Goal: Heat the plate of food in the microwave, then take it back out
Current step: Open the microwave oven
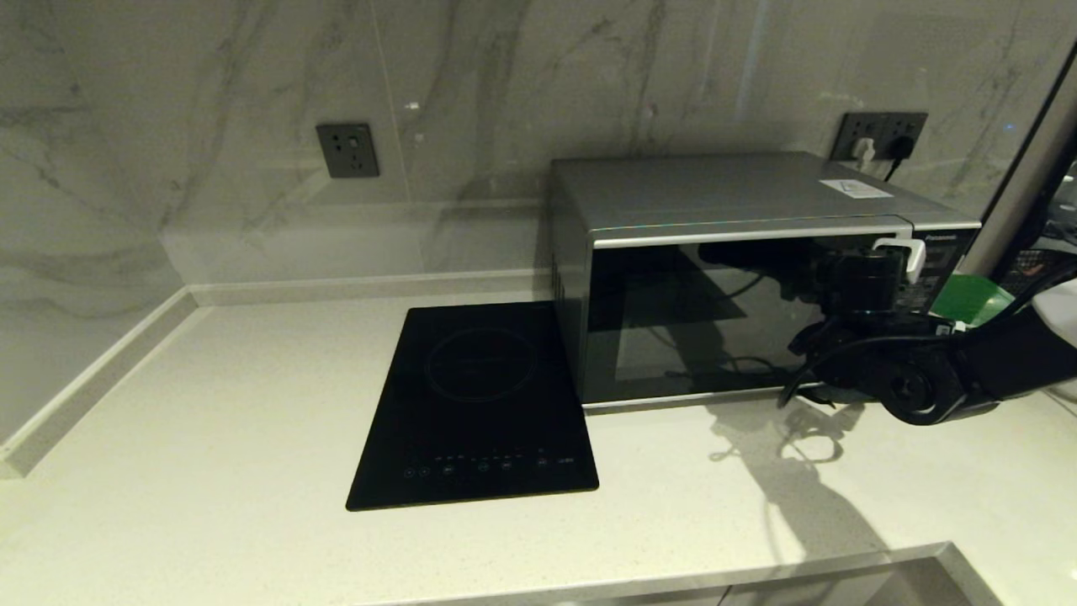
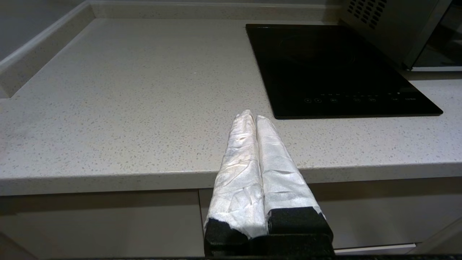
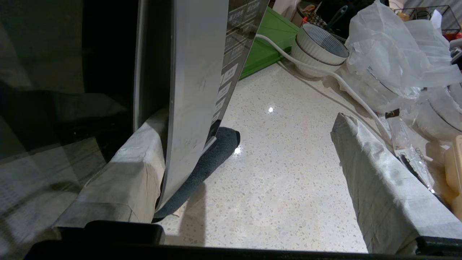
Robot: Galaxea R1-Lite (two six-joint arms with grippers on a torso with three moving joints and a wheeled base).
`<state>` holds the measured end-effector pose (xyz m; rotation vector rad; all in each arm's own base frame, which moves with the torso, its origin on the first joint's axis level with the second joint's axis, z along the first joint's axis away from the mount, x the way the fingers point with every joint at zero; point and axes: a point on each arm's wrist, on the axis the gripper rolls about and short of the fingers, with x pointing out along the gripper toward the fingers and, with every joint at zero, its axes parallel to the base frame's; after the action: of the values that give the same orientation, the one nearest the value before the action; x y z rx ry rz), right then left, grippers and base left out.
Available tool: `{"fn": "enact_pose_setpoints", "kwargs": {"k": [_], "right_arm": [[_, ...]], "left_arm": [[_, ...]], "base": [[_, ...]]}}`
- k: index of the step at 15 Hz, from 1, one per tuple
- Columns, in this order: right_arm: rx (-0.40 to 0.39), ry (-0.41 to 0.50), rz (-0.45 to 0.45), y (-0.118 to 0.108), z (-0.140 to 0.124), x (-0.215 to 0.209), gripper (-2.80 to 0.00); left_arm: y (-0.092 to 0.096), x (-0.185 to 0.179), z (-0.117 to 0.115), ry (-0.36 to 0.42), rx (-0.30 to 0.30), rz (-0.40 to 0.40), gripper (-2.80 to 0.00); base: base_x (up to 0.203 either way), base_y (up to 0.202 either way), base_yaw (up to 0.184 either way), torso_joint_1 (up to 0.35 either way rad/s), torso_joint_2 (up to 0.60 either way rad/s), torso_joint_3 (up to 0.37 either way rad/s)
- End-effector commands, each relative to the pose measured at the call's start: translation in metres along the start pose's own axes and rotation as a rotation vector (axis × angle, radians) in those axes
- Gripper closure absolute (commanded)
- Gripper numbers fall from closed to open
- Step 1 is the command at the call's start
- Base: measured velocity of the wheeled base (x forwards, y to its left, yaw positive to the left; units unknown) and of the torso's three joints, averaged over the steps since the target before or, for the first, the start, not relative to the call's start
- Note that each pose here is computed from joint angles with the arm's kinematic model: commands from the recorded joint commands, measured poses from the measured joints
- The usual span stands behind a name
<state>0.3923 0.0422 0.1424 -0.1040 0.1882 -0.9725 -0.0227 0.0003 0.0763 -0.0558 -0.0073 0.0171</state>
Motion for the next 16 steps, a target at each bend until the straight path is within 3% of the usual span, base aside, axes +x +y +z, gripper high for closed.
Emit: {"fn": "enact_pose_setpoints", "kwargs": {"k": [1,8,9,16], "right_arm": [[0.000,0.003,-0.016,0.000,-0.003,0.005,-2.80],[0.001,0.013,-0.050,-0.005,-0.006,0.019,-2.80],[0.000,0.013,-0.050,-0.005,-0.006,0.019,0.00],[-0.005,0.015,-0.049,-0.005,-0.007,0.018,0.00]], "left_arm": [[0.000,0.000,0.000,0.001,-0.001,0.001,0.00],[0.000,0.000,0.000,0.001,-0.001,0.001,0.00],[0.000,0.000,0.000,0.001,-0.001,0.001,0.00],[0.000,0.000,0.000,0.000,-0.001,0.001,0.00]], "base": [[0.000,0.000,0.000,0.000,0.00,0.000],[0.000,0.000,0.000,0.000,0.00,0.000],[0.000,0.000,0.000,0.000,0.00,0.000],[0.000,0.000,0.000,0.000,0.00,0.000]]}}
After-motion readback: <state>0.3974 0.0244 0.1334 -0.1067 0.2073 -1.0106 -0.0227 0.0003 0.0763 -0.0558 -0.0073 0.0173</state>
